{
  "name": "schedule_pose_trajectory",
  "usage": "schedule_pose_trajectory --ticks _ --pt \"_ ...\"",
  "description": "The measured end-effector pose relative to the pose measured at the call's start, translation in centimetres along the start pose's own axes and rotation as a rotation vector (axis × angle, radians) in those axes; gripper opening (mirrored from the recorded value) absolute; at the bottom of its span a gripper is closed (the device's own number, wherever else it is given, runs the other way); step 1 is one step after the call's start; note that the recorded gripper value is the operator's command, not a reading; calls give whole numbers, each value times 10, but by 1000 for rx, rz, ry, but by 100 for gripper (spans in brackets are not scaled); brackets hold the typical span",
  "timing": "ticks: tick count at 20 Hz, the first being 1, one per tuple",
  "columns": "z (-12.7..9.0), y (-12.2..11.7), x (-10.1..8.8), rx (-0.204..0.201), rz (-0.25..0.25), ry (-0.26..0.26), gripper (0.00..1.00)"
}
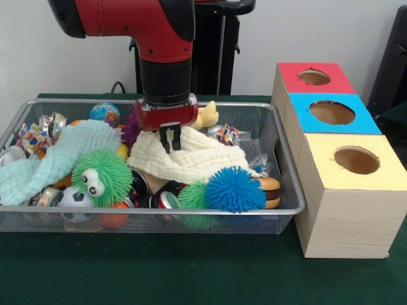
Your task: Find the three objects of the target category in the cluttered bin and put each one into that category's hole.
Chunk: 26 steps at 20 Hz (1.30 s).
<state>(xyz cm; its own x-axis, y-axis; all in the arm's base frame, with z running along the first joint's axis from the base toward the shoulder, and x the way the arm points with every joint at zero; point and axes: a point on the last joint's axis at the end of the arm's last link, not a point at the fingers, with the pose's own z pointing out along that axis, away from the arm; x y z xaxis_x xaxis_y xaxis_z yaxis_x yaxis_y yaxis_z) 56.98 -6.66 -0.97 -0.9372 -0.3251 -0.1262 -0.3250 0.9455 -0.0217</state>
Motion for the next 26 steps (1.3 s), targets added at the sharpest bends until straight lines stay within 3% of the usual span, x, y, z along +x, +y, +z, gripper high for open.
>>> schedule_pose_trajectory --ticks 7,13,26 --pt "-7 -1 -4 -6 -49 6 0" --pt "-20 -6 -9 -12 -55 15 0" --pt "-111 -101 -19 105 -13 -15 0"
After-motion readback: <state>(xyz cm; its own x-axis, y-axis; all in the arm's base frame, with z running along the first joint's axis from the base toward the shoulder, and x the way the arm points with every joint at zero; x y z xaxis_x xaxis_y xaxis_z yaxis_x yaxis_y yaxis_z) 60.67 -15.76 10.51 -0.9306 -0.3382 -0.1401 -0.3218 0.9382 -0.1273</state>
